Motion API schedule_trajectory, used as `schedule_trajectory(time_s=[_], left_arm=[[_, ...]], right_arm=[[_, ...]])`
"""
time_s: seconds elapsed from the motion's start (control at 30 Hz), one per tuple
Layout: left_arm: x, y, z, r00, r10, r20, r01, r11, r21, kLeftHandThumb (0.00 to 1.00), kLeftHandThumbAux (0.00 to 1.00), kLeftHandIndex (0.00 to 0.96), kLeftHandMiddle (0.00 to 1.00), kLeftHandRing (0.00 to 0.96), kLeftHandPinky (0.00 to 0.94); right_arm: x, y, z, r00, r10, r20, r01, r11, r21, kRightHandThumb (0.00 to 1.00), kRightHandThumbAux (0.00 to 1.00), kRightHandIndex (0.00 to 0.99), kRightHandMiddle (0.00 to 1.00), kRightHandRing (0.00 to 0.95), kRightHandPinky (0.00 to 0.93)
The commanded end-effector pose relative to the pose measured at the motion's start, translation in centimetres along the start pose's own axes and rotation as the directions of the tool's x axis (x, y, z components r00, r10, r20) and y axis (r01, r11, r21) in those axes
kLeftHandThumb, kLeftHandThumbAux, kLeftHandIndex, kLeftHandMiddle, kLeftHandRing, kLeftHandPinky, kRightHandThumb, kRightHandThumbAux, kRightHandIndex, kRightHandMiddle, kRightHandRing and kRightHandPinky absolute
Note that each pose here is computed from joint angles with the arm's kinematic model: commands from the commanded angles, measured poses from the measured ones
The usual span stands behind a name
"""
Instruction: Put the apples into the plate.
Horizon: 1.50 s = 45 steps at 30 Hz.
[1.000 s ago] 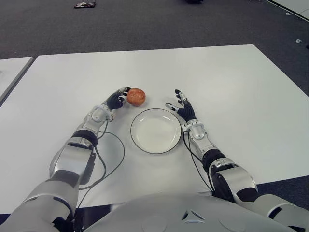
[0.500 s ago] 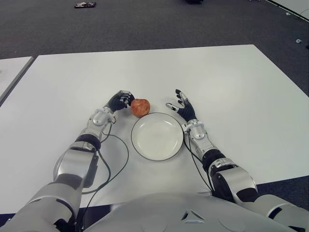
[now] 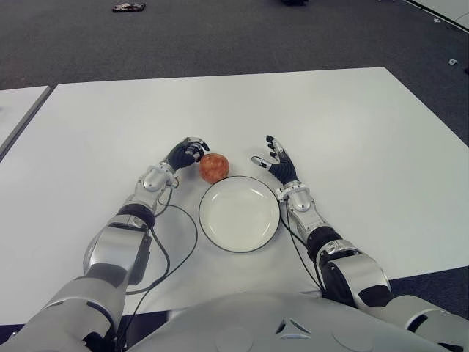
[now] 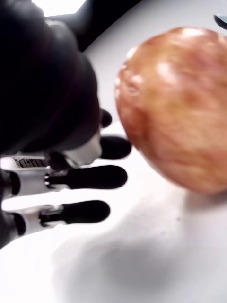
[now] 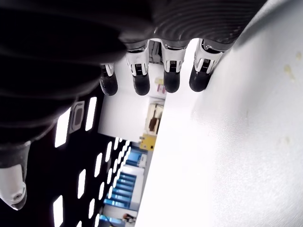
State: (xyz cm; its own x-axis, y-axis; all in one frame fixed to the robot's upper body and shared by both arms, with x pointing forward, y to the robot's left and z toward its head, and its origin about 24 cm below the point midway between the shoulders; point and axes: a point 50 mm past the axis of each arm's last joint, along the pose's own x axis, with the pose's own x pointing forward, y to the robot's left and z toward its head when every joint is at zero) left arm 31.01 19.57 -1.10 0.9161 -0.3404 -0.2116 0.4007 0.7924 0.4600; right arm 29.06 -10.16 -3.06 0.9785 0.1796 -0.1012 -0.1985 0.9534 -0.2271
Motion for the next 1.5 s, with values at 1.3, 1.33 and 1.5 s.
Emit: schedule_trajectory(time_s=[1.3,1.33,1.5], left_arm=[[-0.6,0.9,-1.2,0.99,-0.127,-0.061,0.111,0.97,-0.217,0.64,0.237,0.067,0.04,0.039,0.106],[-0.6,1.0,-1.1,0.988,-0.143,-0.052,0.127,0.964,-0.235,0.619,0.223,0.043,0.025,0.025,0.086],[-1.0,1.6,-1.2,0.971,-0.238,-0.012,0.219,0.91,-0.352,0.547,0.168,0.007,0.004,0.004,0.022]], right_arm=[[-1.2,0.8,-2.1,0.992,0.043,-0.117,-0.045,0.999,-0.016,0.058,0.536,0.0,0.0,0.0,0.006],[-1.2,0.8,-2.1,0.992,0.043,-0.116,-0.045,0.999,-0.016,0.058,0.536,0.0,0.0,0.0,0.005],[-1.1,0.8,-2.1,0.993,0.047,-0.111,-0.049,0.999,-0.017,0.056,0.536,0.0,0.0,0.0,0.006]])
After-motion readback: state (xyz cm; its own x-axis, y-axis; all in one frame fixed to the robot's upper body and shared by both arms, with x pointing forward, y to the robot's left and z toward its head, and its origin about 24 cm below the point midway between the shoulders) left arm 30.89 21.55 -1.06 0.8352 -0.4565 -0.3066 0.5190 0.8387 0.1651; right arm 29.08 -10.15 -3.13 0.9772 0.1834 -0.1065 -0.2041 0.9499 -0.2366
